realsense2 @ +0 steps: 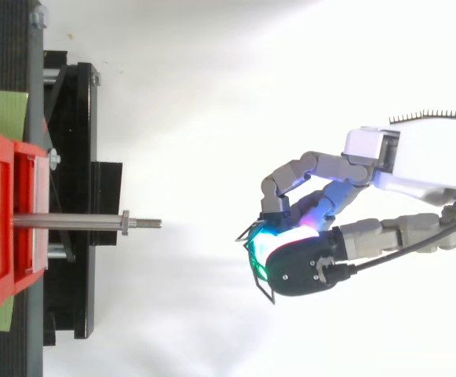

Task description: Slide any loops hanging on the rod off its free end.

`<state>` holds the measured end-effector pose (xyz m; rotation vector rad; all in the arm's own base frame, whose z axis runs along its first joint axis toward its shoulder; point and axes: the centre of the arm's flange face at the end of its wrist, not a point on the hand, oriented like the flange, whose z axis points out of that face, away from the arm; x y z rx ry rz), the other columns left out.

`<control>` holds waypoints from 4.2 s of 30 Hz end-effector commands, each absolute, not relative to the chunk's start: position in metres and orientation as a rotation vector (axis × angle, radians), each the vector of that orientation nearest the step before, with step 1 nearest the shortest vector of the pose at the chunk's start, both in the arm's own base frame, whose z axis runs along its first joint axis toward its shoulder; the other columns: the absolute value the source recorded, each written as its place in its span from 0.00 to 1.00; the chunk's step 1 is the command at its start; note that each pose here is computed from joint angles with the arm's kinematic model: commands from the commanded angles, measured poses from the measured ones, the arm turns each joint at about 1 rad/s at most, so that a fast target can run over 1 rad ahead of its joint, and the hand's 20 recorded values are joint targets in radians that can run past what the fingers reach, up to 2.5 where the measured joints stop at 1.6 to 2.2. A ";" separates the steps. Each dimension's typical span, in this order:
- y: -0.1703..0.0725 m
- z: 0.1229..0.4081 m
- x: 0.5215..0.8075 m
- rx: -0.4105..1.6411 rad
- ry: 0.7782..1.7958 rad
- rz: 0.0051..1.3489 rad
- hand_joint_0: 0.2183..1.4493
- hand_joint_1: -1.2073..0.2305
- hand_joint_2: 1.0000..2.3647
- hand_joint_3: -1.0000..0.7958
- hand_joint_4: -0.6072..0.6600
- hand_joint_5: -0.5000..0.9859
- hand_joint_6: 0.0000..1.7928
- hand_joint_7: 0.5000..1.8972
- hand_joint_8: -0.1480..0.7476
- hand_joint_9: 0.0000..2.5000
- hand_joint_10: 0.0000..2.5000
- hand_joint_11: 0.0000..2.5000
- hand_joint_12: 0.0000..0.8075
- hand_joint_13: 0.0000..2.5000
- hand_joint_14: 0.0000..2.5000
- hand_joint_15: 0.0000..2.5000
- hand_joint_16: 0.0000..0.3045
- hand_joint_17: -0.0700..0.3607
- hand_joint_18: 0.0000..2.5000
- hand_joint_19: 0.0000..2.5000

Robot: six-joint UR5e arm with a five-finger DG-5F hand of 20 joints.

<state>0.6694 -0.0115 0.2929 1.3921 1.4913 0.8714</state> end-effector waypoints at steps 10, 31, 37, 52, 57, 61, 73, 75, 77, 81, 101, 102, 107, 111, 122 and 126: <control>-0.013 0.293 0.669 1.394 1.489 0.870 0.27 0.32 0.01 0.44 0.60 0.23 0.47 0.45 0.52 0.38 0.01 0.14 0.40 0.28 0.00 0.03 0.15 0.40 0.27 0.10; -0.018 0.333 0.651 1.344 1.512 0.805 0.29 0.48 0.00 0.29 0.61 0.24 0.45 0.42 0.52 0.39 0.01 0.14 0.40 0.29 0.00 0.03 0.15 0.39 0.29 0.09; -0.019 0.343 0.645 1.342 1.515 0.802 0.29 0.45 0.01 0.37 0.60 0.24 0.45 0.44 0.52 0.39 0.00 0.14 0.39 0.28 0.00 0.02 0.14 0.39 0.28 0.09; -0.024 0.348 0.642 1.348 1.516 0.792 0.27 0.34 0.02 0.49 0.55 0.23 0.48 0.45 0.52 0.38 0.01 0.14 0.40 0.28 0.00 0.02 0.14 0.39 0.27 0.09; -0.023 0.347 0.642 1.347 1.518 0.792 0.28 0.34 0.02 0.53 0.47 0.24 0.49 0.45 0.50 0.39 0.00 0.14 0.39 0.27 0.00 0.02 0.14 0.39 0.28 0.09; -0.022 0.348 0.642 1.347 1.515 0.788 0.28 0.33 0.02 0.55 0.43 0.24 0.49 0.46 0.50 0.39 0.00 0.14 0.39 0.28 0.00 0.02 0.14 0.39 0.28 0.09; -0.022 0.347 0.642 1.352 1.504 0.775 0.30 0.29 0.02 0.56 0.36 0.23 0.50 0.52 0.50 0.39 0.01 0.14 0.39 0.28 0.00 0.02 0.14 0.39 0.29 0.09; -0.022 0.347 0.642 1.352 1.503 0.773 0.31 0.29 0.02 0.56 0.36 0.23 0.50 0.52 0.50 0.39 0.01 0.14 0.39 0.28 0.00 0.02 0.14 0.39 0.29 0.09; -0.022 0.347 0.642 1.353 1.501 0.772 0.31 0.30 0.02 0.57 0.34 0.23 0.51 0.52 0.50 0.39 0.01 0.14 0.39 0.28 0.00 0.02 0.14 0.39 0.29 0.09; -0.022 0.347 0.642 1.355 1.500 0.774 0.31 0.30 0.02 0.55 0.35 0.23 0.51 0.48 0.50 0.39 0.01 0.14 0.39 0.29 0.00 0.02 0.14 0.39 0.29 0.09; -0.022 0.295 0.660 1.278 1.219 1.018 0.30 0.31 0.02 0.45 0.51 0.22 0.49 0.44 0.50 0.39 0.00 0.14 0.40 0.28 0.00 0.02 0.14 0.39 0.29 0.09; -0.023 0.292 0.659 1.274 1.214 1.017 0.30 0.31 0.02 0.45 0.51 0.22 0.49 0.44 0.50 0.39 0.00 0.14 0.39 0.28 0.00 0.02 0.14 0.39 0.29 0.09; -0.025 0.281 0.661 1.277 1.211 1.013 0.30 0.31 0.02 0.44 0.52 0.22 0.49 0.43 0.49 0.38 0.00 0.14 0.40 0.28 0.00 0.02 0.14 0.39 0.28 0.09; -0.026 0.258 0.666 1.290 1.225 1.009 0.29 0.31 0.01 0.41 0.55 0.22 0.48 0.43 0.49 0.38 0.01 0.13 0.40 0.28 0.00 0.02 0.14 0.39 0.28 0.09; -0.027 0.254 0.674 1.269 1.182 1.042 0.27 0.32 0.01 0.37 0.56 0.22 0.48 0.43 0.50 0.38 0.00 0.14 0.40 0.27 0.00 0.02 0.15 0.40 0.28 0.09; -0.028 0.253 0.674 1.267 1.184 1.039 0.27 0.33 0.01 0.36 0.57 0.22 0.47 0.42 0.50 0.38 0.00 0.13 0.40 0.27 0.00 0.02 0.15 0.40 0.28 0.09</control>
